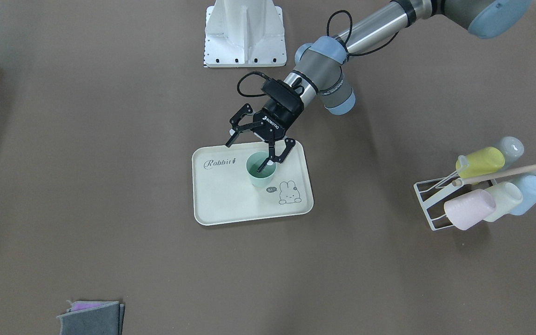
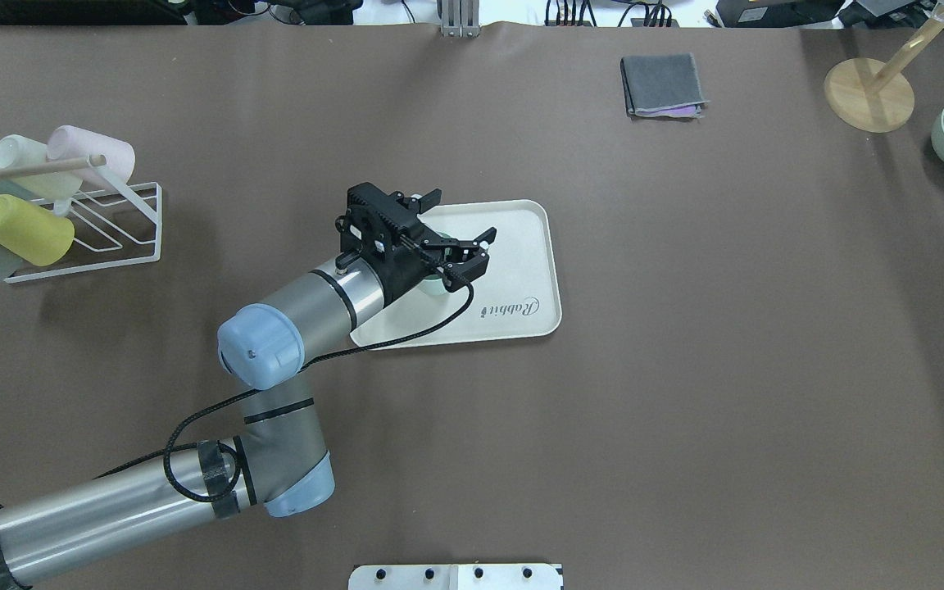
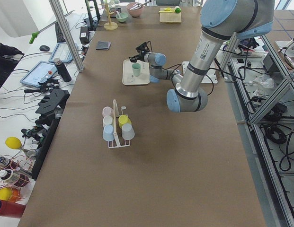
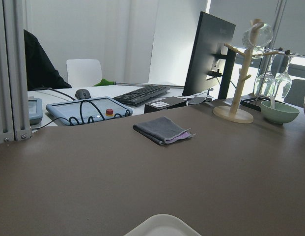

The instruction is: Pick up and place green cup on tray

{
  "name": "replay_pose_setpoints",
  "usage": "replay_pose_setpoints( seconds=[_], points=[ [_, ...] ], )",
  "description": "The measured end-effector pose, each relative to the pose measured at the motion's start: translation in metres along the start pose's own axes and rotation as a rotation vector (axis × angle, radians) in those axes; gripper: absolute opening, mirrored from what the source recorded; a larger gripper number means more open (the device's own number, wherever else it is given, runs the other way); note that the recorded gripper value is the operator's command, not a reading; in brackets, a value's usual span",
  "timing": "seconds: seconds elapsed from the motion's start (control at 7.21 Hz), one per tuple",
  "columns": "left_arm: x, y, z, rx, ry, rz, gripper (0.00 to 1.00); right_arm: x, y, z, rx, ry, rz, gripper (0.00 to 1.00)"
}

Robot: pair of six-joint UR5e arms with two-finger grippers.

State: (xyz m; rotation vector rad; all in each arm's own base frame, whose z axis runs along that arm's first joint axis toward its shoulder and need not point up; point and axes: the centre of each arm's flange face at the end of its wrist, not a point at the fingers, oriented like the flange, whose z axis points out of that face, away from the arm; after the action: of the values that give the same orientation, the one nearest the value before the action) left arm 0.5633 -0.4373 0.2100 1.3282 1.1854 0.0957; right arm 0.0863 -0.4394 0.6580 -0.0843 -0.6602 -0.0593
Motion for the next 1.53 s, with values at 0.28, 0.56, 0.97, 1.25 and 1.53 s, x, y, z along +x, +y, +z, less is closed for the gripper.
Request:
replay_pose_setpoints(
  seconds=[0.28,0.56,0.97,1.25,1.53],
  points=[
    [0.020,-0.046,0.013,-0.058,-0.037,0.029,0.98,0.000,0.000,0.000,0.001,0.000,0.000,1.00],
    [0.045,-0.101,0.005,-0.160,-0.076,0.056,0.98,0.000,0.000,0.000,0.000,0.000,0.000,1.00],
    [0.018,-0.146,-0.007,-0.315,-0.116,0.079,0.98,0.000,0.000,0.000,0.001,0.000,0.000,1.00],
    [-0.036,-0.148,-0.041,-0.508,-0.125,0.061,0.98,0.000,0.000,0.000,0.000,0.000,0.000,1.00],
    [-0.113,-0.125,-0.068,-0.700,-0.184,0.005,0.98,0.000,0.000,0.000,0.000,0.000,0.000,1.00]
  ],
)
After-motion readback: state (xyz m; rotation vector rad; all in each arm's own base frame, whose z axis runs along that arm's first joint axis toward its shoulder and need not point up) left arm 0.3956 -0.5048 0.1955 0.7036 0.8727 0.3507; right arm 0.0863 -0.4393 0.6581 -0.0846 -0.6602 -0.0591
